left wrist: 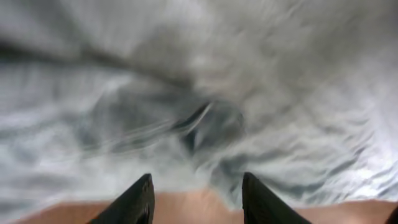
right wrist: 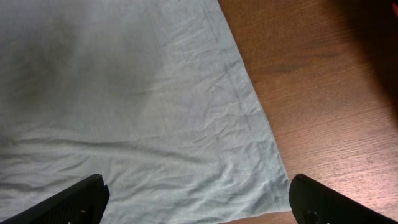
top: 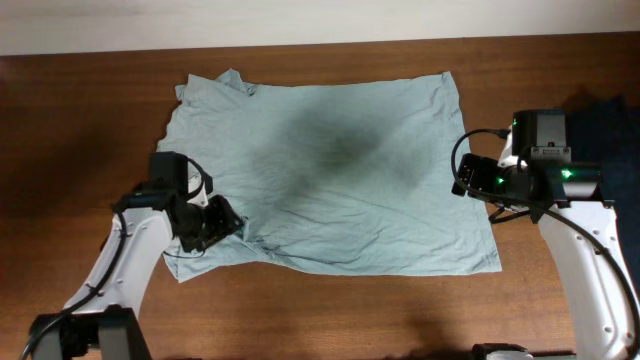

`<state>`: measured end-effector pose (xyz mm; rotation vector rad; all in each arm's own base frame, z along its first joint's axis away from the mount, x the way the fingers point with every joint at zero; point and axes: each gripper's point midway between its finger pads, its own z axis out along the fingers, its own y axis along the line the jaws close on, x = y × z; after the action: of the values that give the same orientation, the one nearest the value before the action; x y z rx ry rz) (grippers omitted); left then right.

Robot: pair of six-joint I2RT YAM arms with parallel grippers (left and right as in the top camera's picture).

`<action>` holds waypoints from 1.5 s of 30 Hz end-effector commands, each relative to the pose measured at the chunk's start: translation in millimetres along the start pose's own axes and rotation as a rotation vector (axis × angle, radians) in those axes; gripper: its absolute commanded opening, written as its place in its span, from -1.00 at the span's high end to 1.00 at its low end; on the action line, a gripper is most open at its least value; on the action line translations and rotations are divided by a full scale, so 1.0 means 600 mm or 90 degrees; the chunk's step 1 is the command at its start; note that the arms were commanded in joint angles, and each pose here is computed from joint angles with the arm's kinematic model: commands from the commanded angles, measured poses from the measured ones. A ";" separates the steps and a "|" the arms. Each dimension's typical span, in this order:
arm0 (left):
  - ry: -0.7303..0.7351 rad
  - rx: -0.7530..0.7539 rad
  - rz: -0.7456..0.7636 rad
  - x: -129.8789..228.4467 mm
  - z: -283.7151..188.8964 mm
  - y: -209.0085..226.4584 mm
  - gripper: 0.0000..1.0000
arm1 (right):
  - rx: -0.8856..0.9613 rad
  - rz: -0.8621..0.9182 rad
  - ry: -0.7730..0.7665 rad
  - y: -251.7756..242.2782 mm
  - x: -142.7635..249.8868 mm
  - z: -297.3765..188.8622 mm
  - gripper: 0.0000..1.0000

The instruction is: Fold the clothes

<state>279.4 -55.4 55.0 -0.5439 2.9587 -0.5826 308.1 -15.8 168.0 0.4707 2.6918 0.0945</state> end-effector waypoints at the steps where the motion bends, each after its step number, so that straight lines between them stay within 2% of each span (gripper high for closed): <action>1: 0.020 -0.067 -0.015 0.014 -0.005 0.033 0.33 | 0.004 0.000 -0.007 -0.002 -0.006 -0.002 -0.95; 3: 0.020 -0.123 -0.061 0.020 -0.009 0.059 0.39 | 0.004 0.000 -0.007 -0.002 -0.006 -0.002 -0.95; 5: -0.003 -0.159 -0.111 0.013 -0.013 0.077 0.30 | 0.004 0.000 -0.007 -0.002 -0.006 -0.002 -0.95; 13: -0.067 -0.150 -0.184 -0.037 -0.025 0.119 0.01 | 0.005 0.000 -0.003 -0.003 -0.003 -0.002 -0.95; 18: -0.061 -0.148 -0.199 -0.047 -0.010 0.132 -0.01 | 0.005 0.000 -0.003 -0.003 -0.003 -0.002 -0.95; 24: -0.006 -0.150 -0.212 -0.036 0.030 0.143 0.00 | 0.006 0.000 -0.003 -0.003 -0.003 -0.002 -0.95; 28: -0.003 -0.150 -0.213 -0.037 0.036 0.144 0.21 | 0.006 0.000 -0.003 -0.003 -0.003 -0.002 -0.95; 30: -0.006 -0.149 -0.212 -0.039 0.036 0.144 0.52 | 0.007 0.000 -0.003 -0.004 -0.003 -0.002 -0.95; 33: -0.012 -0.146 -0.195 -0.044 0.031 0.141 0.69 | 0.009 0.000 -0.004 -0.004 -0.003 -0.002 -0.95; 45: -0.101 -0.114 -0.147 -0.101 -0.025 0.106 0.73 | 0.010 0.000 -0.004 -0.005 -0.004 -0.002 -0.95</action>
<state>298.1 24.6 27.8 -0.9721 2.8892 -0.2521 307.0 -15.8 167.5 0.4716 2.6963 0.0934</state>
